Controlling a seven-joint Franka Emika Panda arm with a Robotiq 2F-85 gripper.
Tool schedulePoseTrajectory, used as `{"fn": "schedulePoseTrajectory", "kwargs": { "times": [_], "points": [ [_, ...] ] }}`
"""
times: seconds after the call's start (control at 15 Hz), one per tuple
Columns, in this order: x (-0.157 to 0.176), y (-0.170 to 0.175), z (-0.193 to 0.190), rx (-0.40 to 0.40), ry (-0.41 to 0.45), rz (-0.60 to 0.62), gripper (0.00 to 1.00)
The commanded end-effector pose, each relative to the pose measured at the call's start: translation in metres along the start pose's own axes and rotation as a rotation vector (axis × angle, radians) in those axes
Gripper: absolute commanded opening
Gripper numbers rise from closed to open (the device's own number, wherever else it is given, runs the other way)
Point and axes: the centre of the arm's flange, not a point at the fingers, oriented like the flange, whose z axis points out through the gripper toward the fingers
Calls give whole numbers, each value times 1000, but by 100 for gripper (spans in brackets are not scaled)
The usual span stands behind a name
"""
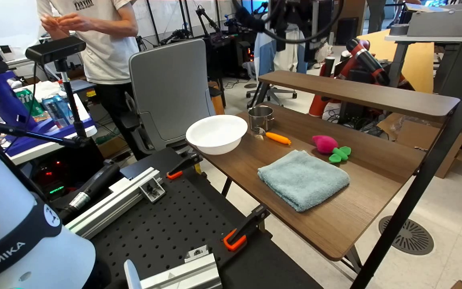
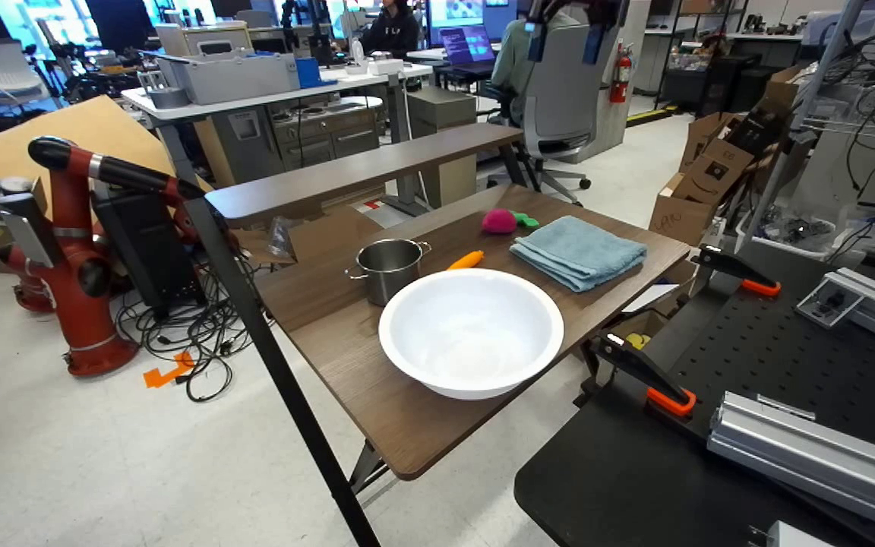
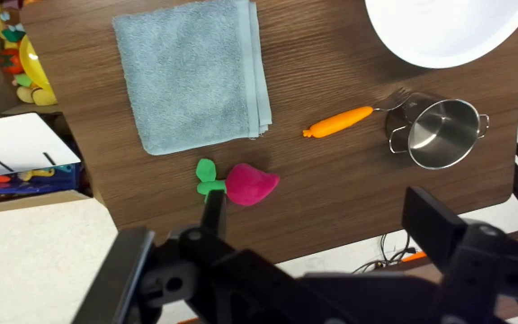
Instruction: Put the beetroot plushie in the white bowl
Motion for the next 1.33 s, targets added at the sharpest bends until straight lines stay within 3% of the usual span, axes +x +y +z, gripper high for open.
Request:
{"fn": "schedulePoseTrajectory", "kwargs": {
  "times": [0.0, 0.47, 0.93, 1.27],
  "points": [
    [52, 0, 44, 77, -30, 38, 100],
    [102, 10, 122, 91, -88, 120, 100],
    [119, 22, 194, 58, -148, 195, 100],
    [128, 25, 226, 34, -164, 246, 100]
  ]
}}
